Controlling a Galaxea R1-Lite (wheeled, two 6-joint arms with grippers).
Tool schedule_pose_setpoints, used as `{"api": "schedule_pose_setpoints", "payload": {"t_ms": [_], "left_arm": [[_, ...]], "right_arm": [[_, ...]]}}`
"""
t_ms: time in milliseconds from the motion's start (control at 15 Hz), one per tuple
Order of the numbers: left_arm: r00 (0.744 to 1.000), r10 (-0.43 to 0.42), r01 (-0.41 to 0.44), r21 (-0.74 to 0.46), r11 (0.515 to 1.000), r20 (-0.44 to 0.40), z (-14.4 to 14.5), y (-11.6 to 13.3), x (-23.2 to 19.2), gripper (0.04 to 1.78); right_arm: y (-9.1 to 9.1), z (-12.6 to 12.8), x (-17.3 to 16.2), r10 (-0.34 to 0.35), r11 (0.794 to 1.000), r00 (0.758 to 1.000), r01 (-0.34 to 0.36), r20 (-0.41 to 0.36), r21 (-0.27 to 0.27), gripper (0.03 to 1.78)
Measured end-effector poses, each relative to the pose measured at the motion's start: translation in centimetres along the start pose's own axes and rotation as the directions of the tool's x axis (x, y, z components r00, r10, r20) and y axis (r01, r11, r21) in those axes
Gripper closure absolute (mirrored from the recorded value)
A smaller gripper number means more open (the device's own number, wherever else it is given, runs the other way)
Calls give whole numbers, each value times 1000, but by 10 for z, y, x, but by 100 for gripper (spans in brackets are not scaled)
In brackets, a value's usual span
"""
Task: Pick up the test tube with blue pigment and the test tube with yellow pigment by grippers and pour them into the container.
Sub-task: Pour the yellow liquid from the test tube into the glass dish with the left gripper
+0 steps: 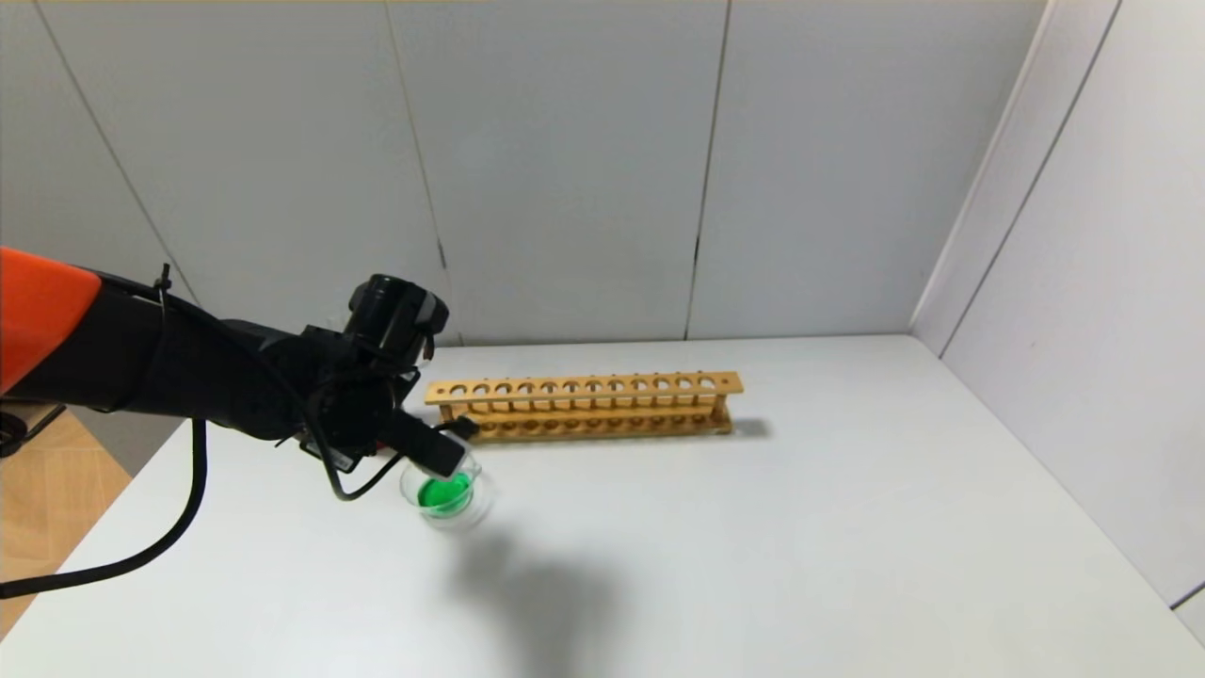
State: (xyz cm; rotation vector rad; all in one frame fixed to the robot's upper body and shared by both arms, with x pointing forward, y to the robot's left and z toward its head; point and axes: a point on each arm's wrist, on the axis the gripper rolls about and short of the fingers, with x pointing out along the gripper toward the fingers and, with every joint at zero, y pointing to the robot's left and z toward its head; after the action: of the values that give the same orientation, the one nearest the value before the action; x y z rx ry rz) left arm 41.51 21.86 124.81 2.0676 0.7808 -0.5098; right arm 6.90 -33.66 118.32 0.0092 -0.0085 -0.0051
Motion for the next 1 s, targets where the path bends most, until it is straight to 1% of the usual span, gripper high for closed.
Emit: {"api": "schedule_pose_setpoints", "payload": {"t_ms": [200, 600, 800, 1000], "left_arm": [[1000, 2, -1, 34, 999, -30, 0, 2, -3, 152], [1000, -3, 5, 59, 998, -21, 6, 1, -4, 152], [999, -43, 45, 97, 994, -15, 8, -4, -5, 152], [998, -50, 54, 136, 989, -38, 7, -3, -6, 152]], "right_arm": [[0, 0, 0, 0, 1000, 1000, 0, 0, 0, 6], [0, 0, 0, 0, 1000, 1000, 0, 0, 0, 6], [0, 0, 0, 0, 1000, 1000, 0, 0, 0, 6], [0, 0, 0, 0, 1000, 1000, 0, 0, 0, 6]]}}
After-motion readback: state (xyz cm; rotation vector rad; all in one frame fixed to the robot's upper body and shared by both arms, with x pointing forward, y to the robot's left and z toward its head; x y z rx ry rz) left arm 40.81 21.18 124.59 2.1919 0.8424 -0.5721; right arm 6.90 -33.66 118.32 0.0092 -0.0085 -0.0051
